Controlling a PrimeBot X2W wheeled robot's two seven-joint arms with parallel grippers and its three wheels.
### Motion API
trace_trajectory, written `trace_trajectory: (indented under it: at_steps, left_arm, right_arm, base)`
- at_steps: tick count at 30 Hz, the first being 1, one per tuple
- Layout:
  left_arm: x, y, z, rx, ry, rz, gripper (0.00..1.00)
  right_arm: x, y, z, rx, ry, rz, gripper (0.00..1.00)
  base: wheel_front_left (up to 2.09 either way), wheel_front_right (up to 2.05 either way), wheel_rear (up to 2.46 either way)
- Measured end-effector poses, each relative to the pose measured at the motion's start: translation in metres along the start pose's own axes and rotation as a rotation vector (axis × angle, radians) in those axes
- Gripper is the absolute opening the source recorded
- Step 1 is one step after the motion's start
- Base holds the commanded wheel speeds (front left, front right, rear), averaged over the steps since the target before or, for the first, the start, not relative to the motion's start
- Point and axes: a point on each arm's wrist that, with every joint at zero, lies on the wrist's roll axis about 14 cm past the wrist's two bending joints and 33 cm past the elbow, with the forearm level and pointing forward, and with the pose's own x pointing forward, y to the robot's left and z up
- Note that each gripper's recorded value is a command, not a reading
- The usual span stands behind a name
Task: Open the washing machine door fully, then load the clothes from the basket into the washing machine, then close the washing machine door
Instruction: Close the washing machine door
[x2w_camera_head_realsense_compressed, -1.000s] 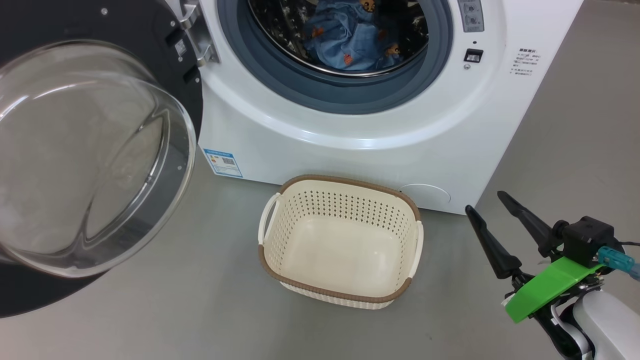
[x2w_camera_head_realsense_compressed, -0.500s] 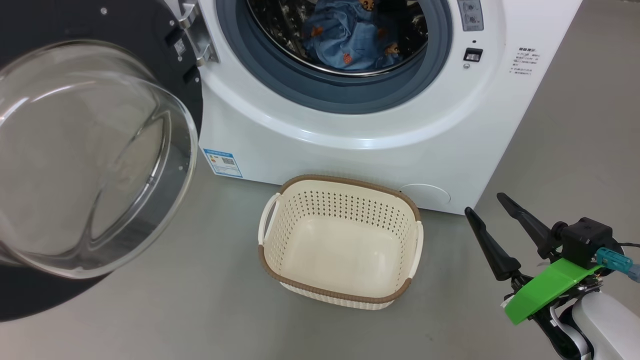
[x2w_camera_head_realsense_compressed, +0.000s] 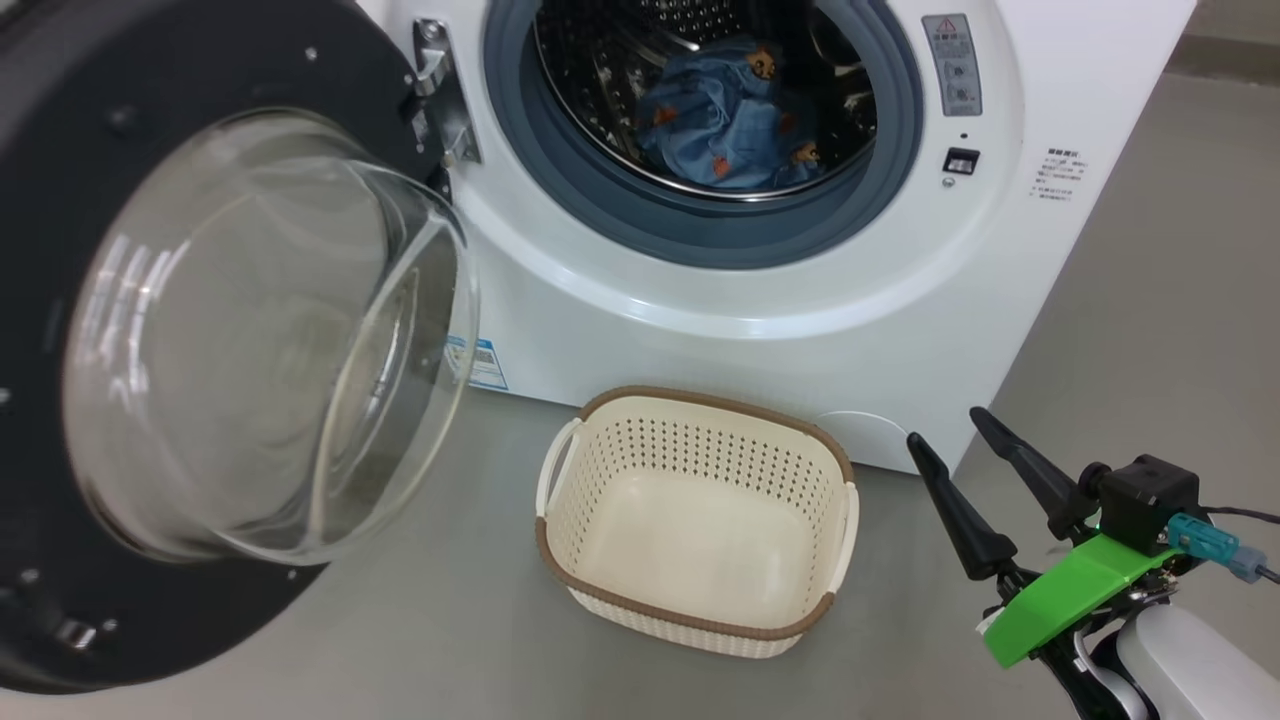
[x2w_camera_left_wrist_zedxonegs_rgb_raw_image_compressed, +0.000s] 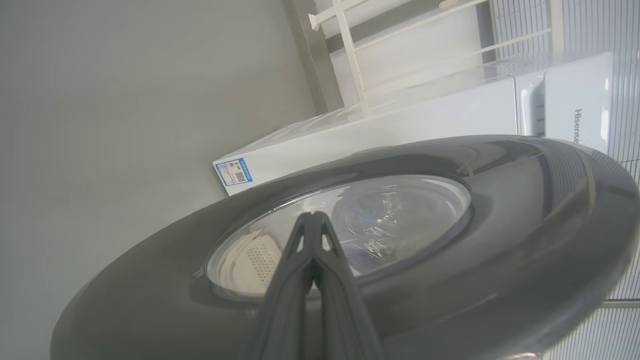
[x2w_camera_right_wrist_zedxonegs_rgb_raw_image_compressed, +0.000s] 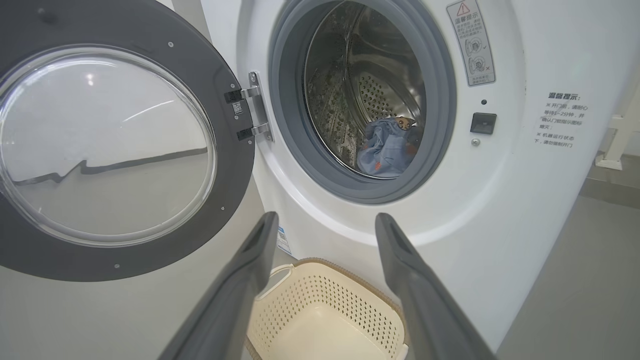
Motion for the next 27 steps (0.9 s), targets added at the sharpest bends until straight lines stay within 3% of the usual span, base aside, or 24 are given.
trace_trajectory:
  at_steps: [14, 27]
  left_arm:
    - [-0.016, -0.057, -0.079, 0.040, 0.293, -0.215, 0.00]
    - [-0.007, -0.106, -0.155, 0.014, 0.494, -0.346, 0.00]
  right_arm:
    - [0.000, 0.019, 0.006, 0.024, -0.025, 0.014, 1.00]
    - [-0.016, 0.005, 0.010, 0.045, -0.047, -0.059, 1.00]
  base:
    - [0.00, 0.00, 0.00]
    - [0.00, 0.00, 0.00]
